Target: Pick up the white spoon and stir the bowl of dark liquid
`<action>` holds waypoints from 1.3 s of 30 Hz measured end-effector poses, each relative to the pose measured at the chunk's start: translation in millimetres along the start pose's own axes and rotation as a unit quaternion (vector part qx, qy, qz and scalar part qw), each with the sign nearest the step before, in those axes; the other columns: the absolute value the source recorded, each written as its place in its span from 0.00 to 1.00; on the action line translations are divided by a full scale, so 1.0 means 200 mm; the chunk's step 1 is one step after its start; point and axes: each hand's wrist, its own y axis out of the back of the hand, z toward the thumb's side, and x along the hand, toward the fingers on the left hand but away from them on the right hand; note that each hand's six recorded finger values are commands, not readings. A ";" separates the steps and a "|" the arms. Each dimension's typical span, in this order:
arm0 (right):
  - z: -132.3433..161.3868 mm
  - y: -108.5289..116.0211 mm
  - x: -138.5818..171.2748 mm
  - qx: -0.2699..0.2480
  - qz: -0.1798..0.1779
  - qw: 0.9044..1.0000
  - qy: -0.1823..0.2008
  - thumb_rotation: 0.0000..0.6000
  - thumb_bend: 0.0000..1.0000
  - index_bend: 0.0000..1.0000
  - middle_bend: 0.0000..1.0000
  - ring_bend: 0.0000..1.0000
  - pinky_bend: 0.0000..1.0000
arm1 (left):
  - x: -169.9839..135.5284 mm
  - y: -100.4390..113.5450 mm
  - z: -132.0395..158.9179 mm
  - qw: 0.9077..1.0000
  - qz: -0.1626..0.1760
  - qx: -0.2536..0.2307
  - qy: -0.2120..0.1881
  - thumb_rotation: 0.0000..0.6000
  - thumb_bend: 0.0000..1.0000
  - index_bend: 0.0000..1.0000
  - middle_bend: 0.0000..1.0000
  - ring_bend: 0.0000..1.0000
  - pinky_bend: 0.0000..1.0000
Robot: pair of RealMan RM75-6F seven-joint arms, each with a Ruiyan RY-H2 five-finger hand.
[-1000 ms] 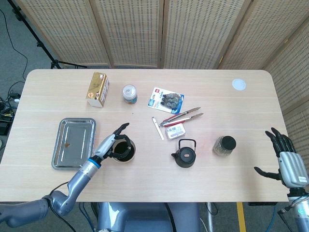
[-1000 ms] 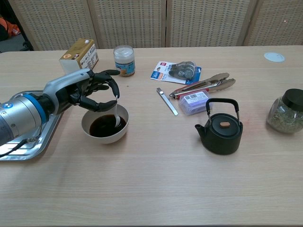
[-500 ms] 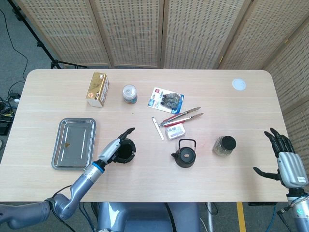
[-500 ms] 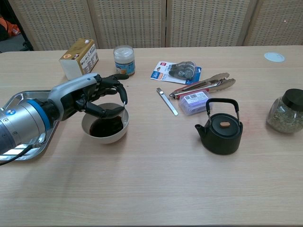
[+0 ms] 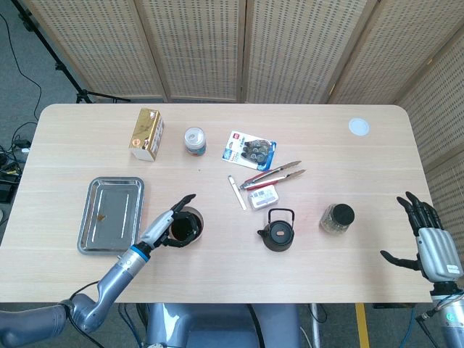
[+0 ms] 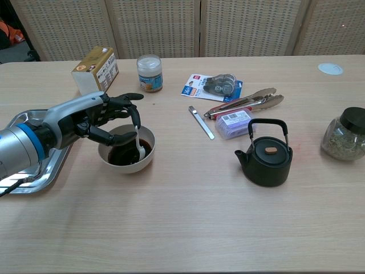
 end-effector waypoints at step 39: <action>0.00 0.00 0.00 0.001 0.000 1.000 0.001 1.00 0.00 0.00 0.00 0.00 0.00 | 0.11 -0.10 0.07 1.000 -0.015 -0.011 -0.017 1.00 0.48 0.61 0.00 0.00 0.00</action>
